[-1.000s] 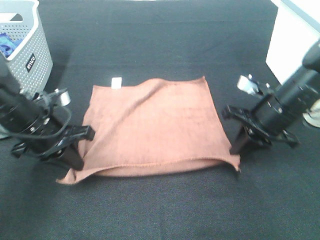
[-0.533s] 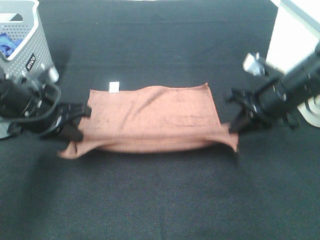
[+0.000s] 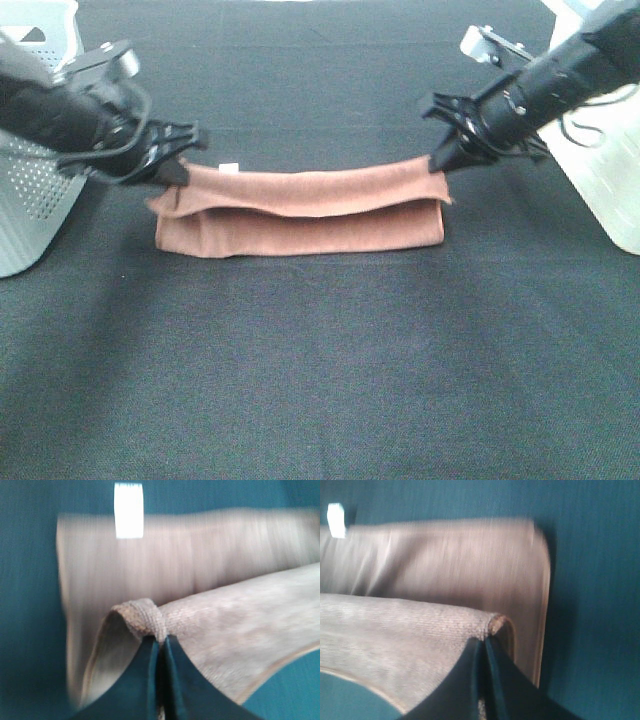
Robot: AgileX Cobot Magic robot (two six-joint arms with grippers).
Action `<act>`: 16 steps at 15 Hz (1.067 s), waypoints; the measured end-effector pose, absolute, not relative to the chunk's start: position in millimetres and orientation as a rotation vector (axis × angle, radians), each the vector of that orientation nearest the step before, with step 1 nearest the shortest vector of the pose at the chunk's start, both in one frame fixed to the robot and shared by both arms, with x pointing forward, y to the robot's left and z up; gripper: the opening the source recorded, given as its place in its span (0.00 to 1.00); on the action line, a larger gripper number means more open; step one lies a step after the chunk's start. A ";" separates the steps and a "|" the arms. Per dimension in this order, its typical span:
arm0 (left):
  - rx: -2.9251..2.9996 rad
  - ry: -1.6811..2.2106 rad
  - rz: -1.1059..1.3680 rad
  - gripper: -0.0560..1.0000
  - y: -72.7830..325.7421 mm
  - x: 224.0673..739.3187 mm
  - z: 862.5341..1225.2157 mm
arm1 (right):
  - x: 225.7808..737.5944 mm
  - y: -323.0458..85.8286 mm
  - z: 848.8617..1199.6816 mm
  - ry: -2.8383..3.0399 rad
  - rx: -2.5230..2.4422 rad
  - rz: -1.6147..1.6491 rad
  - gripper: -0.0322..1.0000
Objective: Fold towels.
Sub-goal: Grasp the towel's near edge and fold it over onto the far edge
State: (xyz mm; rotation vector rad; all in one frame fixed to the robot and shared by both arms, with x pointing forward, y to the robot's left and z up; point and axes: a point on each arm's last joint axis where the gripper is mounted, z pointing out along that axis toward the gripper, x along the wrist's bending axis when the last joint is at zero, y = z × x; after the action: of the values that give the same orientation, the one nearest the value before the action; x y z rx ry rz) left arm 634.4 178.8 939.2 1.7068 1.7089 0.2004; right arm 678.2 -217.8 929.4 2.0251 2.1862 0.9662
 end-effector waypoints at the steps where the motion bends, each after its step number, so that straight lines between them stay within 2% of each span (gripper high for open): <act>1: 1.707 1.707 0.202 0.06 176.0 645.4 933.0 | 689.4 -216.7 925.7 2.179 2.013 0.979 0.03; 4: 1.702 1.698 0.209 0.06 169.5 670.3 918.9 | 711.1 -214.8 903.0 2.179 2.009 0.973 0.03; 6: 1.698 1.707 0.217 0.10 168.5 677.7 909.3 | 717.0 -216.7 884.9 2.157 2.020 0.938 0.03; 8: 1.678 1.712 0.257 0.21 170.1 681.5 906.9 | 718.9 -218.2 882.9 2.127 2.025 0.931 0.08; 9: 1.677 1.712 0.259 0.28 170.2 681.7 906.5 | 719.9 -218.5 883.7 2.111 2.031 0.937 0.16; 10: 1.677 1.712 0.259 0.28 170.2 681.7 906.5 | 719.9 -218.5 883.7 2.111 2.031 0.937 0.16; 11: 1.678 1.712 0.257 0.44 170.0 681.7 906.2 | 720.0 -218.6 883.7 2.105 2.035 0.937 0.31; 12: 1.682 1.713 0.250 0.60 169.8 681.4 905.6 | 718.6 -217.9 882.3 2.121 2.049 0.930 0.51; 13: 1.698 1.712 0.229 0.79 168.8 679.9 904.8 | 715.6 -217.2 883.4 2.163 2.049 0.909 0.76; 14: 1.723 1.703 0.220 0.83 168.4 678.7 904.1 | 712.8 -217.0 886.0 2.194 2.052 0.886 0.85; 16: 1.755 1.729 0.185 0.85 169.8 675.7 901.8 | 707.0 -217.8 896.9 2.232 2.069 0.833 0.91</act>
State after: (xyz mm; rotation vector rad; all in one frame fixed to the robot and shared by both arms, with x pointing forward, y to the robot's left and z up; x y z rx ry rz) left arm 675.7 169.8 901.8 1.7550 1.7291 0.1853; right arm 707.0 -217.8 896.9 2.0688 2.2322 0.8335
